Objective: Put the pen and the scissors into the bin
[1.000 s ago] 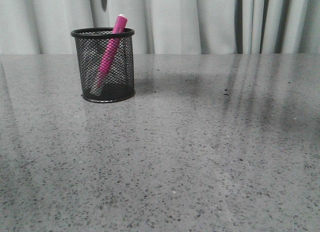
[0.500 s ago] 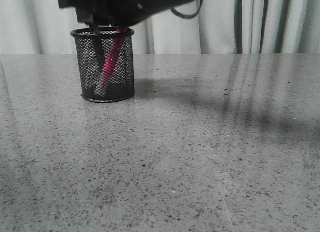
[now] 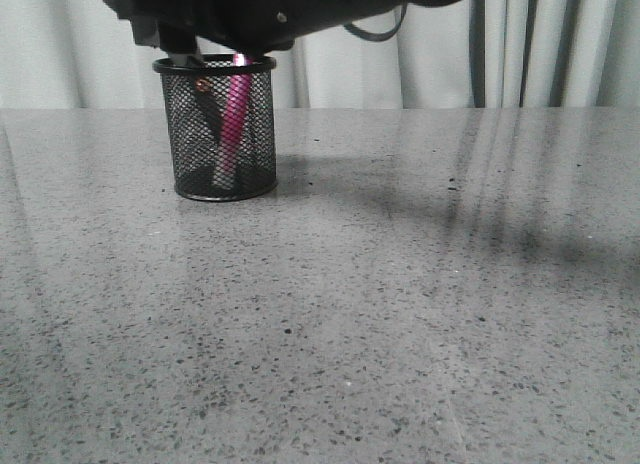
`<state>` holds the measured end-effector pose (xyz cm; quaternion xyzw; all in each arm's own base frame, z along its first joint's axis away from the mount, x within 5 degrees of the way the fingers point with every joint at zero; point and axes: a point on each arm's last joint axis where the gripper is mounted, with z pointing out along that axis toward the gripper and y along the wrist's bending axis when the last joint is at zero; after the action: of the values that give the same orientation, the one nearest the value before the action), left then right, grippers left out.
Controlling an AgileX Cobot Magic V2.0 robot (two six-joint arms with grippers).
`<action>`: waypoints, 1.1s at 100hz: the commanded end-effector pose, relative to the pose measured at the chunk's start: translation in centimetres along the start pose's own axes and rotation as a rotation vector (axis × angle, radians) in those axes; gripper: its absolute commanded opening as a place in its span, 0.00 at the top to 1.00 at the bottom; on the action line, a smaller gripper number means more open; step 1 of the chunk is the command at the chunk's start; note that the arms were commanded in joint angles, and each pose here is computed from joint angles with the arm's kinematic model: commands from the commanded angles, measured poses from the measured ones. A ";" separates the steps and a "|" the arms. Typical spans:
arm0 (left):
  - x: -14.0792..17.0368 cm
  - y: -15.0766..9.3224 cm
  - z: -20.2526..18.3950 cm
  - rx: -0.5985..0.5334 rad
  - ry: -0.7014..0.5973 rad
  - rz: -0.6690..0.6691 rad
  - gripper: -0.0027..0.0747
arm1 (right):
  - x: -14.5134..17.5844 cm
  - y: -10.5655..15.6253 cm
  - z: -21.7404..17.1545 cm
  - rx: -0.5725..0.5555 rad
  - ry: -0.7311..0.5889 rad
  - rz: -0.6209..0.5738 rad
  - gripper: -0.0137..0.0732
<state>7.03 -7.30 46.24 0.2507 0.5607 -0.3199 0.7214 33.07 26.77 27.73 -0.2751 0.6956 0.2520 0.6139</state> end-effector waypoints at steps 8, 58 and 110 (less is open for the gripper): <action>-1.4 -0.2 -1.6 -0.025 -0.069 0.065 0.62 | -8.4 0.4 -4.7 0.001 -0.228 -0.020 0.29; 9.0 -0.8 -8.3 -0.099 0.066 0.205 0.99 | -7.1 1.0 -29.8 0.240 0.106 -0.106 0.92; 12.1 -1.0 -9.6 -0.093 0.076 0.144 0.99 | 0.8 1.5 -43.5 0.363 -0.124 -0.121 0.92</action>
<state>2.04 -3.57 31.04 0.3000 0.5932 -0.2220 0.7133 1.45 -1.64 30.83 -0.1868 0.7175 0.1066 0.6625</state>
